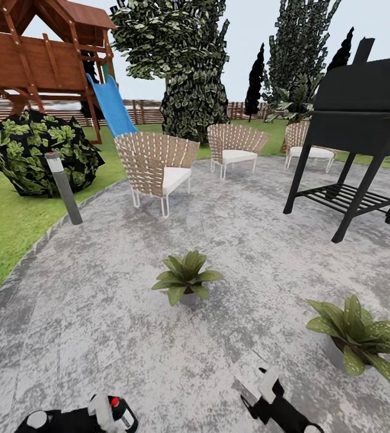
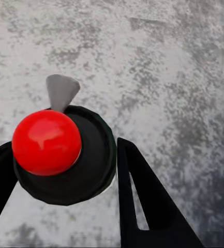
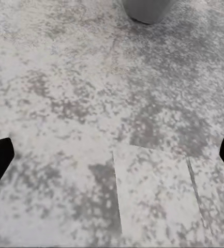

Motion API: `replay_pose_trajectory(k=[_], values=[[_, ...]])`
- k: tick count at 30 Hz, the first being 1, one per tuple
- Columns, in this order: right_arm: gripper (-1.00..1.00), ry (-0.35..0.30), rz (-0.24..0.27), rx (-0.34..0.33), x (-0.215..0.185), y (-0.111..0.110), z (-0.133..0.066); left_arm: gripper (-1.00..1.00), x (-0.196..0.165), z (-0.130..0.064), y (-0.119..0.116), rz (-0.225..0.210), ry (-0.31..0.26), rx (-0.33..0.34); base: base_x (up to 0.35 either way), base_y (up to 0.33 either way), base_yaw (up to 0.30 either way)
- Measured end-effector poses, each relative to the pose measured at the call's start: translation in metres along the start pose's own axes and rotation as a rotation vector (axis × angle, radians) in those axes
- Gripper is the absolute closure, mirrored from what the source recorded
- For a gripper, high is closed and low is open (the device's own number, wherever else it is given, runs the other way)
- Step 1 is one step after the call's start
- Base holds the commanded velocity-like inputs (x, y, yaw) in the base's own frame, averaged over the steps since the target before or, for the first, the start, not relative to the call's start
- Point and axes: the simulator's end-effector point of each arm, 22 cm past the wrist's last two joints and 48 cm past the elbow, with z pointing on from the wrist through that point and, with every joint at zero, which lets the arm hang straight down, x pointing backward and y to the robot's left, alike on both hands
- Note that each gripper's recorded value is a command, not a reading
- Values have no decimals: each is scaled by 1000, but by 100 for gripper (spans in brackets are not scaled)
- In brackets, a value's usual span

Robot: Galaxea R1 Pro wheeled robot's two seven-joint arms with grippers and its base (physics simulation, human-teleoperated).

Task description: Pick up the pesticide atomizer in the garden and spray insectifuge to fully cover both potted plants in the garden.

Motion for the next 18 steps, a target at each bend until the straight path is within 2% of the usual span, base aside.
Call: replay_pose_trajectory(k=[1, 2, 4, 5, 7, 8, 9, 12, 13, 18], values=[[-100, 7, -46, -89, -2, 9, -1, 100, 0, -5, -4, 32, 58, 67, 0, 0, 0], [-100, 17, -76, -147, -2, 15, -2, 100, 1, -8, -7, 54, 99, 106, 0, 0, 0], [-100, 38, -144, -307, -3, 32, -9, 100, 6, -13, -9, 130, 219, 168, 0, 0, 0], [-100, 32, -194, -429, -13, 46, -16, 100, 5, -10, -9, 188, 344, 206, 0, 0, 0], [-100, 22, -273, -514, -26, 51, -20, 100, 6, -7, -23, 212, 471, 280, 0, 0, 0], [-100, 25, -296, -547, -29, 53, -23, 100, 1, -1, -31, 232, 501, 309, 0, 0, 0], [-100, 27, -316, -591, -34, 57, -27, 100, -8, 9, -41, 269, 536, 341, 0, 0, 0], [-100, 19, -329, -616, -42, 63, -27, 100, -18, 24, -56, 308, 554, 370, 0, 0, 0], [100, 19, -329, -615, -43, 63, -26, 100, -19, 26, -59, 312, 551, 375, 0, 0, 0], [100, 12, -320, -619, -51, 69, -22, 100, -25, 35, -69, 358, 568, 398, 0, 0, 0]])
